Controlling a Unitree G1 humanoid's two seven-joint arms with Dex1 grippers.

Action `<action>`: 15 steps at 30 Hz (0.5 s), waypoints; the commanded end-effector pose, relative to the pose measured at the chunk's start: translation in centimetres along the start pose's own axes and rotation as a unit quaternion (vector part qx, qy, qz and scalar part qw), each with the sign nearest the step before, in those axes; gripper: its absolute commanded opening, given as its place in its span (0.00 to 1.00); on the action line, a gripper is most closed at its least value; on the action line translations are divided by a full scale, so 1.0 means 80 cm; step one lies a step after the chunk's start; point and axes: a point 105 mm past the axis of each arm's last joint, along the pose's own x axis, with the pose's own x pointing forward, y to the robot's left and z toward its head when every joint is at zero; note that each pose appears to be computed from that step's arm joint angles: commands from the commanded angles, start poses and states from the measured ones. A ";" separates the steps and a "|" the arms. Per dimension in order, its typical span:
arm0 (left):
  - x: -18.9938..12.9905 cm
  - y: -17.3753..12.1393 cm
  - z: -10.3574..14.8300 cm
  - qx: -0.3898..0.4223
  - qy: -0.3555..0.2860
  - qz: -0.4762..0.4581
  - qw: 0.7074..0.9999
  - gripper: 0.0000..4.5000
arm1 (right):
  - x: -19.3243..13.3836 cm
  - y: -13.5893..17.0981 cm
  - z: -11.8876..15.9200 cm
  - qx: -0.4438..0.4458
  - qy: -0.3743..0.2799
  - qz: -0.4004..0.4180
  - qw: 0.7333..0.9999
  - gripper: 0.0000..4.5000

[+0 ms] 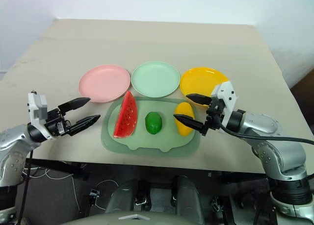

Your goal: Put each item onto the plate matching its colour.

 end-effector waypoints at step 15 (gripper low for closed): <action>0.023 -0.004 0.014 0.025 -0.016 -0.034 0.999 0.99 | 0.002 -0.005 0.014 -0.004 -0.017 -0.026 0.999 1.00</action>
